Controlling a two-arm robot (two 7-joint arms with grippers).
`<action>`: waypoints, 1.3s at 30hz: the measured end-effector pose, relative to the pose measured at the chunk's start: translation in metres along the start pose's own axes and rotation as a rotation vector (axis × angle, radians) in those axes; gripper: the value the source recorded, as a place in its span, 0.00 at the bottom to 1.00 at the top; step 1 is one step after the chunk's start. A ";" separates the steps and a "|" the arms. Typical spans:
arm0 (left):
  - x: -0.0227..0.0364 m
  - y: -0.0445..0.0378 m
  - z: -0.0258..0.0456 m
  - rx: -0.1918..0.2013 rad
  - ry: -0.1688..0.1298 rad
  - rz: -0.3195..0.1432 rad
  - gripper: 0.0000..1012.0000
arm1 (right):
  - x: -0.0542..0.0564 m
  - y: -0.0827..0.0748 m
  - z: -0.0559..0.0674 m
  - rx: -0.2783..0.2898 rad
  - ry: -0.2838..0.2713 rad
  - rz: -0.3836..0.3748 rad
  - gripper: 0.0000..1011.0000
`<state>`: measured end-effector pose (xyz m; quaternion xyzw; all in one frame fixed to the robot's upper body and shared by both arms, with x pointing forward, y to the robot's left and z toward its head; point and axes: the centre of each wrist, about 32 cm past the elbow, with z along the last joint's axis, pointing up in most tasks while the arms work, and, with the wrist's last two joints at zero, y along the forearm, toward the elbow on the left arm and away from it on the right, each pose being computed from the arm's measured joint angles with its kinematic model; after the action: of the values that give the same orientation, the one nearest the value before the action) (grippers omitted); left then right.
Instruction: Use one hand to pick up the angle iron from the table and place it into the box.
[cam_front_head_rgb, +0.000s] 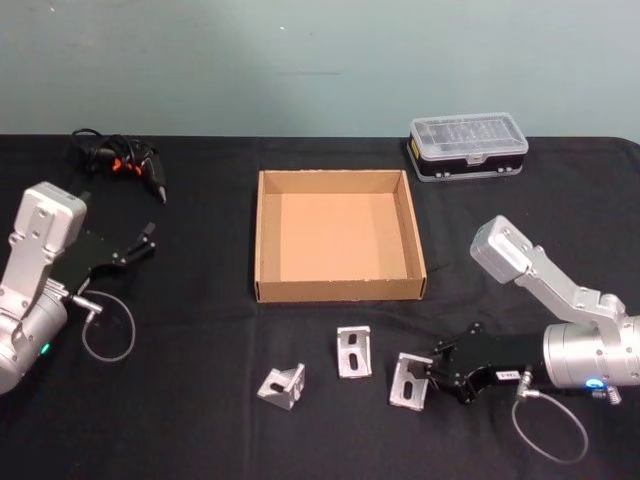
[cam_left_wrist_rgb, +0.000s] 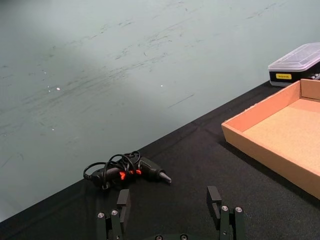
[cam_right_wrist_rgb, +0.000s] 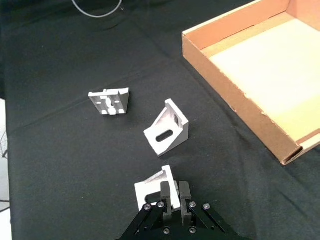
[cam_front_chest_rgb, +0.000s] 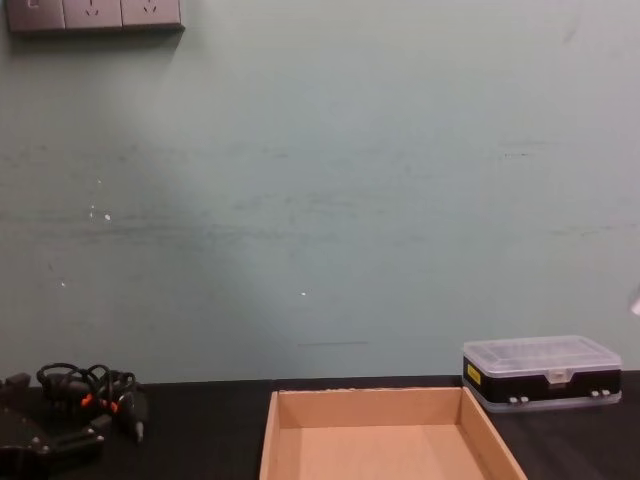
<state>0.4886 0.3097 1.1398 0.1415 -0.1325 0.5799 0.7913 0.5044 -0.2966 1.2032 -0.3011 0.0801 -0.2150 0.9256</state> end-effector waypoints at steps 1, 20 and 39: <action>0.0000 0.0000 0.0000 0.000 0.000 0.000 0.99 | 0.000 -0.001 0.002 0.003 -0.004 -0.005 0.11; 0.0000 0.0000 0.0000 0.000 0.000 0.000 0.99 | -0.006 -0.013 0.042 0.225 -0.033 -0.294 0.11; 0.0000 0.0000 0.0000 0.000 0.000 0.000 0.99 | 0.039 0.039 0.069 0.162 0.022 -0.347 0.11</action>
<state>0.4886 0.3097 1.1398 0.1415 -0.1325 0.5799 0.7913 0.5716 -0.2498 1.2350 -0.2324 0.0195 -0.3804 0.8949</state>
